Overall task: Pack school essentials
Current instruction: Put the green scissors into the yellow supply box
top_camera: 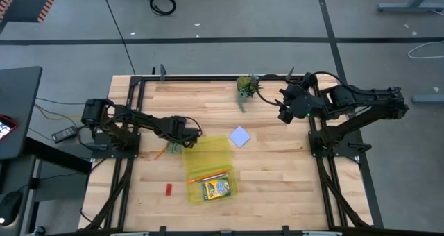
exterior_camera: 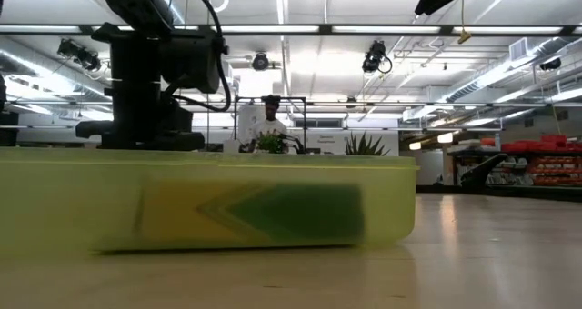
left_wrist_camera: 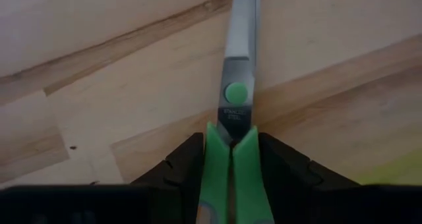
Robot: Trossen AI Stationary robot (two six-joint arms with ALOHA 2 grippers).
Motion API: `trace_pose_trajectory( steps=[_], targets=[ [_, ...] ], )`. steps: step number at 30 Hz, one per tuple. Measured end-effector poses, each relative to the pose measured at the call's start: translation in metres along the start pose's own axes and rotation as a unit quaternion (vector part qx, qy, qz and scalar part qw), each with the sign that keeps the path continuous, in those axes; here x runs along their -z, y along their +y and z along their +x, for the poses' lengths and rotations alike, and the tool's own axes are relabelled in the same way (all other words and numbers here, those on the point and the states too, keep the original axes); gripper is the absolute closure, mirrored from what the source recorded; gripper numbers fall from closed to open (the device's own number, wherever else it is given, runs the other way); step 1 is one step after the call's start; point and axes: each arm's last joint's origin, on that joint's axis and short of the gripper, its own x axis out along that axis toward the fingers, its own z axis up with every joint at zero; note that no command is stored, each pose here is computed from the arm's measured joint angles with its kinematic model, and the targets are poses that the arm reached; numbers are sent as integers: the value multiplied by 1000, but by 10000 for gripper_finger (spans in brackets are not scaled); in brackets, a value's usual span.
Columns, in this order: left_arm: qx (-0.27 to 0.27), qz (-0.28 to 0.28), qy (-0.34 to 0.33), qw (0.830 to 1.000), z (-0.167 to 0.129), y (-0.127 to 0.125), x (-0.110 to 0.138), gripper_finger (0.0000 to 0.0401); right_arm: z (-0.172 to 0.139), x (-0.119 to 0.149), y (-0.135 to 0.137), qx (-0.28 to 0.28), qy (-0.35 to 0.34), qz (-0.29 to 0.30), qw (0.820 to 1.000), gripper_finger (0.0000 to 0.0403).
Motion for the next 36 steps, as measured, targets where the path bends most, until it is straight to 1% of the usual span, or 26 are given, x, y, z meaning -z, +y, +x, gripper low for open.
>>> trace_pose_trajectory(
  steps=[5, 11, 18, 22, 29, 36],
  targets=[
    [1, 3, 0, 1000, 0, 0, 0, 258, 0, 0, 0, 0, 0, 1, 1000, 44],
    [1, 8, 0, 1000, 0, -1, 0, 271, 0, 0, 0, 0, 0, 1, 1000, 44],
    [9, 15, 5, 1000, -5, -5, -2, 267, 0, 0, 0, 0, 0, 2, 1000, 44],
    [9, 24, 0, 1000, -8, -6, -4, 275, 0, 0, 0, 0, 0, 2, 1000, 44],
    [0, 30, -5, 1000, -14, -8, -7, 270, 0, 0, 0, 0, 0, 5, 1000, 44],
    [-1, 39, -7, 999, -16, -9, -8, 276, 0, 0, 0, 0, 0, 7, 1000, 44]
  ],
)
